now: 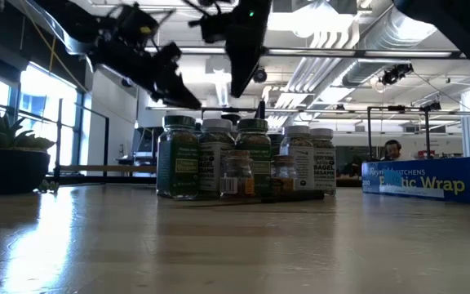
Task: Shelf spices
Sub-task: Put the green lid seasoning bottle on the shelf
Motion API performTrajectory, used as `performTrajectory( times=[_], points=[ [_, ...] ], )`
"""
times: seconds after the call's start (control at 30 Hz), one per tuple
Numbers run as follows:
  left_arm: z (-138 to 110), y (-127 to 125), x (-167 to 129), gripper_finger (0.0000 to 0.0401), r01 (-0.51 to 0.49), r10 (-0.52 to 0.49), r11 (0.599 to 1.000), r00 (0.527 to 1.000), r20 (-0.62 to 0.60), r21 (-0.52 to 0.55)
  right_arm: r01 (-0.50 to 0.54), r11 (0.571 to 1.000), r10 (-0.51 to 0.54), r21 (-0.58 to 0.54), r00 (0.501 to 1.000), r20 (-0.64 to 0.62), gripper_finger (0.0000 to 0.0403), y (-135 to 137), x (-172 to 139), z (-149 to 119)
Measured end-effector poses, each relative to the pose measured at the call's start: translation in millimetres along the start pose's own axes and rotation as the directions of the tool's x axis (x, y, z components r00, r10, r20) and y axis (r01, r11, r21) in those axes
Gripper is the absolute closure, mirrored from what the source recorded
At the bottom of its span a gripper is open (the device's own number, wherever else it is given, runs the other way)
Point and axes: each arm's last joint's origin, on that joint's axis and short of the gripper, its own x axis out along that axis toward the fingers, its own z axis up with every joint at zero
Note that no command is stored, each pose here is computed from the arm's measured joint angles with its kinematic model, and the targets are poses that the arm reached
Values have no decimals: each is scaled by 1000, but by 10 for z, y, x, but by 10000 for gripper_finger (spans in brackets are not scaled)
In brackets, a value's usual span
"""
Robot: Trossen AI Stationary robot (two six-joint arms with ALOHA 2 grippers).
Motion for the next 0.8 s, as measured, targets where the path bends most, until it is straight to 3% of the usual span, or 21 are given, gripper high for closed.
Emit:
performTrajectory(
  times=[0.23, 0.37, 0.47, 0.53, 0.67, 0.8],
  points=[
    [317, -226, -623, 213, 62, -78, 991, 988, 134, 122, 0, 1000, -2, 13, 994, 109, 167, 386, -541, -79],
    [454, -451, -965, 213, 252, -290, 952, 924, 250, 174, -22, 1000, 23, -8, 991, 135, 167, 783, -651, -86],
    [526, -668, -1168, 213, 436, -493, 869, 811, 315, 236, -13, 1000, 16, -19, 986, 167, 167, 1125, -684, -76],
    [552, -805, -1260, 213, 489, -553, 832, 764, 332, 260, 17, 1000, -16, -7, 983, 185, 167, 1354, -667, -89],
    [564, -1062, -1372, 213, 511, -582, 812, 738, 341, 281, 108, 993, -114, 41, 981, 155, 167, 1698, -580, -221],
    [552, -1249, -1489, 213, 519, -594, 803, 728, 342, 291, 160, 986, -162, 40, 984, 77, 167, 1836, -340, -337]
  ],
)
